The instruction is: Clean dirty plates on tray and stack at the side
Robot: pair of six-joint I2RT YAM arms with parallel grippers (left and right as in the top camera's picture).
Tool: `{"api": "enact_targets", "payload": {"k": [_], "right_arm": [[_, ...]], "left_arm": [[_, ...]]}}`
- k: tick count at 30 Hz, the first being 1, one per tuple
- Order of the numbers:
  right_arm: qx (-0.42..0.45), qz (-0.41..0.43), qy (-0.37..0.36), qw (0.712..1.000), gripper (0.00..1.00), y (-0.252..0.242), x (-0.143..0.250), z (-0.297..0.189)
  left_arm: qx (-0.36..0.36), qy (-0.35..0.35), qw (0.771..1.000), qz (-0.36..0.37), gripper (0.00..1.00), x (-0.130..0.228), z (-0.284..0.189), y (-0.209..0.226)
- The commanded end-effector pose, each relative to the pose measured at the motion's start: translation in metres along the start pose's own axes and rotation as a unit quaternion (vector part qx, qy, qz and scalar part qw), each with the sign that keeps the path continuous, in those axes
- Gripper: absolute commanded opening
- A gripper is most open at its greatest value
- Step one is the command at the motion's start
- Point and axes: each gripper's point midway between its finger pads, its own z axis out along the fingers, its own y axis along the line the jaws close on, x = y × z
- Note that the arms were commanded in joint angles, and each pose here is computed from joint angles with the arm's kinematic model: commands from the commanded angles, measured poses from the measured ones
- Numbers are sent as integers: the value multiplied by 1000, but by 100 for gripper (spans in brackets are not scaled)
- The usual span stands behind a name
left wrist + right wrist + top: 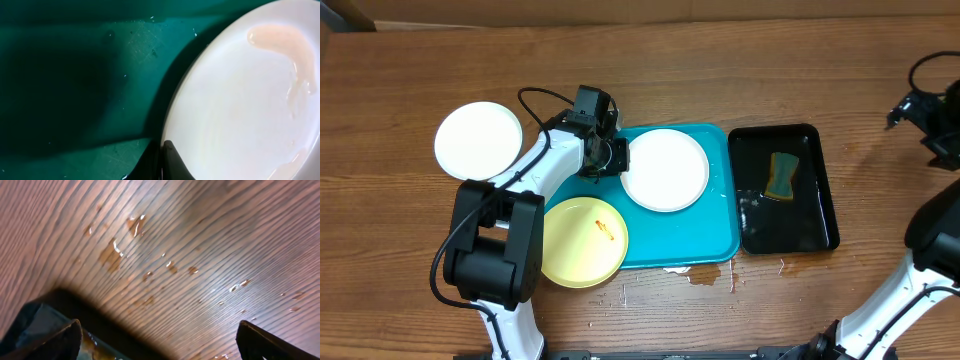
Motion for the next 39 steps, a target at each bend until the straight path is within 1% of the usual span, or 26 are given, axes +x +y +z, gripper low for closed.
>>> {"api": "enact_targets", "payload": {"k": [1, 6, 10, 12, 16, 18, 19, 24, 26, 28, 30, 32, 33, 39], "right_arm": [[-10, 15, -33, 999, 100, -8, -14, -14], [-16, 19, -54, 998, 100, -10, -26, -15], [-20, 18, -66, 997, 100, -8, -32, -16], [-21, 18, -72, 997, 100, -8, -34, -17], [-23, 17, -78, 997, 100, -7, -37, -17], [-23, 17, -78, 997, 100, -7, -37, -17], [-23, 17, -78, 997, 100, -7, -37, -17], [-23, 17, -78, 997, 100, -7, -37, -17], [-23, 17, -78, 997, 100, -7, -37, -17], [-23, 17, -78, 997, 100, -7, -37, -17], [-23, 17, -78, 997, 100, -7, -37, -17], [-23, 17, -78, 997, 100, -7, -37, -17], [-23, 17, -78, 997, 100, -7, -37, -17], [-23, 17, -78, 997, 100, -7, -37, -17]], "left_arm": [[5, -18, 1000, -1, 4, -15, -7, -6], [2, -11, 1000, -2, 4, -20, -19, -11], [2, -13, 1000, -2, 9, -24, -25, -14], [-2, -10, 1000, -2, 16, -23, -23, -12], [-29, -1, 1000, -2, 22, -15, -21, -5], [-47, 0, 999, 0, 36, -11, -18, 0], [-50, 2, 999, 1, 38, -9, -17, 1], [-49, 11, 999, 8, 39, 0, -11, -5], [-50, 19, 999, 10, 36, 7, -6, -8], [-60, 24, 998, 6, 31, 14, 0, -9], [-88, 16, 996, 2, 30, 16, 3, -3], [-119, 5, 993, -9, 35, 17, 4, 2], [-117, 5, 993, -10, 36, 16, 5, 1], [-116, 8, 993, -11, 34, 18, 7, 1]]}}
